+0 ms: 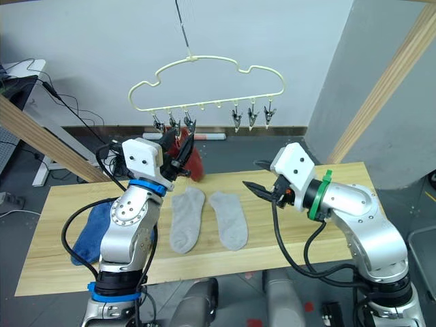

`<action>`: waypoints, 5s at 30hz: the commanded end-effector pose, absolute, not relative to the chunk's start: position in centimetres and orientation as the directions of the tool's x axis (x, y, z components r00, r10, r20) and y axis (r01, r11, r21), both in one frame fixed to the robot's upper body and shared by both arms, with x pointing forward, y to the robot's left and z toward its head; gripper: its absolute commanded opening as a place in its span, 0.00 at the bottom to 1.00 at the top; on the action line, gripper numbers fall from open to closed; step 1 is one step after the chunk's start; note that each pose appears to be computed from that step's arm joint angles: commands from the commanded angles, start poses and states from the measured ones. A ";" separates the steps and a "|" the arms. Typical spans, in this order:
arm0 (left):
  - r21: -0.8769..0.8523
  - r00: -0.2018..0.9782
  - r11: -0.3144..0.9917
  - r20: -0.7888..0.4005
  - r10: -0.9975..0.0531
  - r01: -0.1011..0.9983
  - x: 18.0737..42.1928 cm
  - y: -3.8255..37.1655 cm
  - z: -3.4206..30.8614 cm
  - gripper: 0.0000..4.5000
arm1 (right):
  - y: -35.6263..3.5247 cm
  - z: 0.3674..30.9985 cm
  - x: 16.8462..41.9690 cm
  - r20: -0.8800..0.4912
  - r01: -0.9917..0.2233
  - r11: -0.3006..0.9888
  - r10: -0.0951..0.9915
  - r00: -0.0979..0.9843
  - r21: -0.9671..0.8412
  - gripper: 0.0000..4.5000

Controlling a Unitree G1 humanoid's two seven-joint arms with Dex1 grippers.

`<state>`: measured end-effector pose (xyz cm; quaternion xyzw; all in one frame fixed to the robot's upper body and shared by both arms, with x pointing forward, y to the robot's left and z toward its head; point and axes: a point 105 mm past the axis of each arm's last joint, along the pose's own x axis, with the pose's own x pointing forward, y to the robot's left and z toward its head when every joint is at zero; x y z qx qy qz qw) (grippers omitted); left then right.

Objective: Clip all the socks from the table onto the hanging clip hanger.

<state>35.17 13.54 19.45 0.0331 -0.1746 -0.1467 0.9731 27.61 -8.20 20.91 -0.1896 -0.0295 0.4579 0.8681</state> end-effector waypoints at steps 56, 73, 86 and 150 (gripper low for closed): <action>0.254 0.814 0.891 0.367 -0.450 0.377 36.9 13.9 23.7 0.04 | 0.6 9.1 33.3 -0.244 -0.695 0.631 0.655 0.715 -0.344 1.00; 0.265 0.817 0.870 0.312 -0.485 0.415 36.6 14.2 23.6 0.04 | 2.1 2.6 35.8 -0.357 -0.674 0.705 0.585 0.728 -0.221 0.65; 0.141 0.773 0.822 0.285 -0.567 0.551 36.1 13.4 24.3 0.04 | 2.7 9.7 34.8 -0.154 -0.673 0.631 0.675 0.721 -0.387 0.00; 0.069 0.721 0.738 0.167 -0.672 0.671 34.8 13.5 23.5 0.46 | 4.1 20.4 35.4 0.039 -0.500 0.476 0.751 0.659 -0.723 0.00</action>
